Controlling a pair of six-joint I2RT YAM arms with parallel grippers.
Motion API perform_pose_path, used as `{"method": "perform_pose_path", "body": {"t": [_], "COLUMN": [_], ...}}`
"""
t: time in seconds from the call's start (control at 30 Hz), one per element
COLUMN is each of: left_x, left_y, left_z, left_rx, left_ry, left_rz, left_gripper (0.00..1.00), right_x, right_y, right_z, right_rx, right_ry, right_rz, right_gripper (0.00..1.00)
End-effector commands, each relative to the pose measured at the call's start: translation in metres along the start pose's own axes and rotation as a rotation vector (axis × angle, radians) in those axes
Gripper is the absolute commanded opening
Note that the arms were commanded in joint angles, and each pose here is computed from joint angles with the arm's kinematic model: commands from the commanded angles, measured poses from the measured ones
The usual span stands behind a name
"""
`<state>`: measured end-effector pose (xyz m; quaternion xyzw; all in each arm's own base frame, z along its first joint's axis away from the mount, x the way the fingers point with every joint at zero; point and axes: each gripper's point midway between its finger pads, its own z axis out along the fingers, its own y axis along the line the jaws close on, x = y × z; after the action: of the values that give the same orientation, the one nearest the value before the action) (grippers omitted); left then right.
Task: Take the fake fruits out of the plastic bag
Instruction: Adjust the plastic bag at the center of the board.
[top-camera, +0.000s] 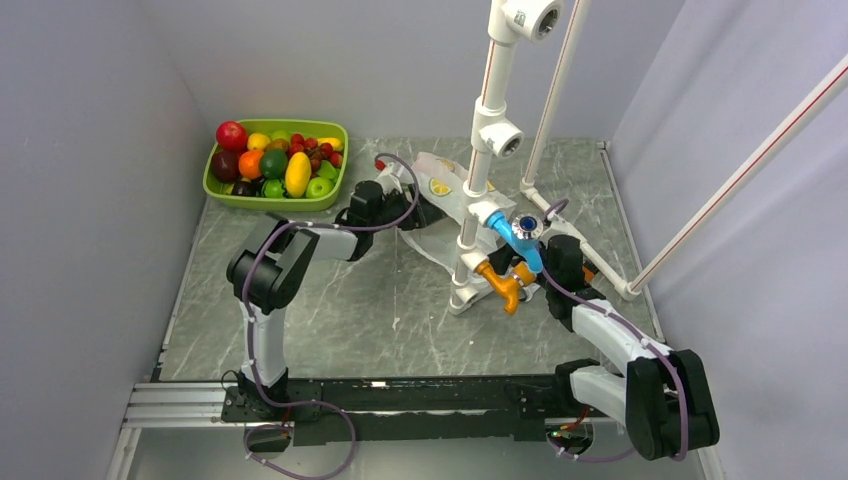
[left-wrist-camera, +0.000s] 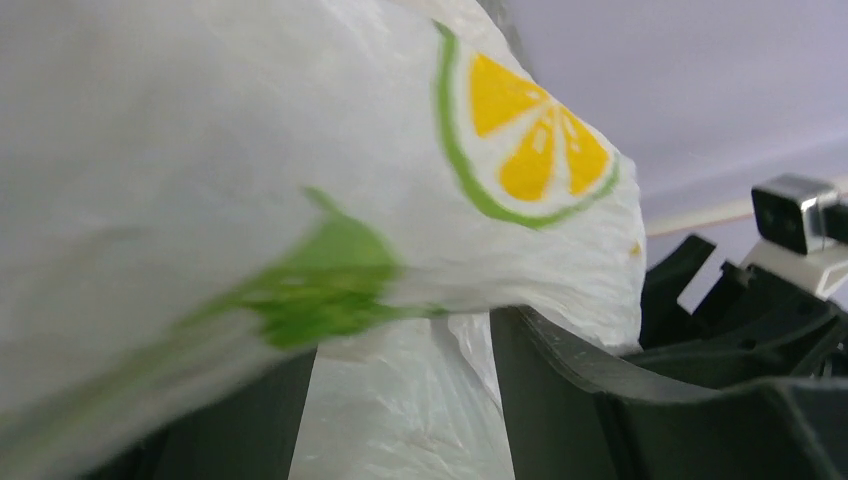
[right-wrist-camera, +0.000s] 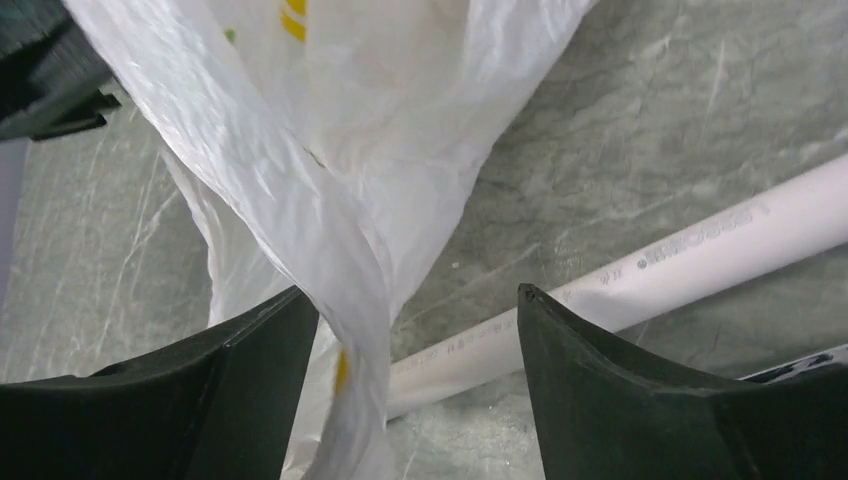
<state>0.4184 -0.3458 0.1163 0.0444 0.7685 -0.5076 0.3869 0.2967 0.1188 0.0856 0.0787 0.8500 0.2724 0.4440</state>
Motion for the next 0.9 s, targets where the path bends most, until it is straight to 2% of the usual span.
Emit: {"method": "perform_pose_path", "body": {"t": [0.0,0.1,0.23,0.4,0.53,0.57,0.63,0.7,0.73,0.8,0.87], "left_x": [0.007,0.017,0.021,0.027,0.032,0.034,0.037,0.033,0.031,0.027,0.022], "left_y": [-0.051,-0.051,-0.044,-0.038,-0.035,-0.034,-0.029,-0.027,-0.024,-0.019,-0.013], "left_z": [-0.002,0.003,0.008,0.007,0.001,0.0,-0.003,-0.004,-0.003,0.003,0.011], "left_rx": [0.105,0.068,0.016,0.007,-0.012,-0.024,-0.048,-0.052,-0.06,-0.079,-0.094], "left_ry": [-0.013,-0.018,-0.045,-0.055,-0.065,-0.072,-0.095,-0.137,-0.153,-0.177,-0.21], "left_rz": [0.125,0.17,0.203,0.18,0.17,0.167,0.155,0.142,0.131,0.12,0.088], "left_gripper": [0.67,0.66,0.66,0.65,0.63,0.62,0.6,0.6,0.6,0.6,0.58], "right_x": [-0.024,-0.03,-0.045,-0.065,-0.084,-0.086,-0.091,-0.095,-0.096,-0.098,-0.103], "right_y": [0.019,0.036,0.05,0.042,0.051,0.054,0.065,0.078,0.084,0.094,0.102], "right_z": [0.0,0.005,0.015,0.033,0.045,0.047,0.047,0.039,0.035,0.028,0.021], "right_rx": [-0.07,-0.145,-0.144,-0.02,-0.035,-0.047,-0.094,-0.145,-0.159,-0.178,-0.192], "right_ry": [-0.043,-0.032,-0.042,-0.079,-0.111,-0.11,-0.136,-0.168,-0.179,-0.189,-0.194], "right_rz": [-0.06,-0.049,-0.073,-0.129,-0.151,-0.147,-0.146,-0.152,-0.157,-0.163,-0.157], "right_gripper": [0.77,0.8,0.98,1.0,0.98,0.93,0.71,0.37,0.24,0.1,0.07]}}
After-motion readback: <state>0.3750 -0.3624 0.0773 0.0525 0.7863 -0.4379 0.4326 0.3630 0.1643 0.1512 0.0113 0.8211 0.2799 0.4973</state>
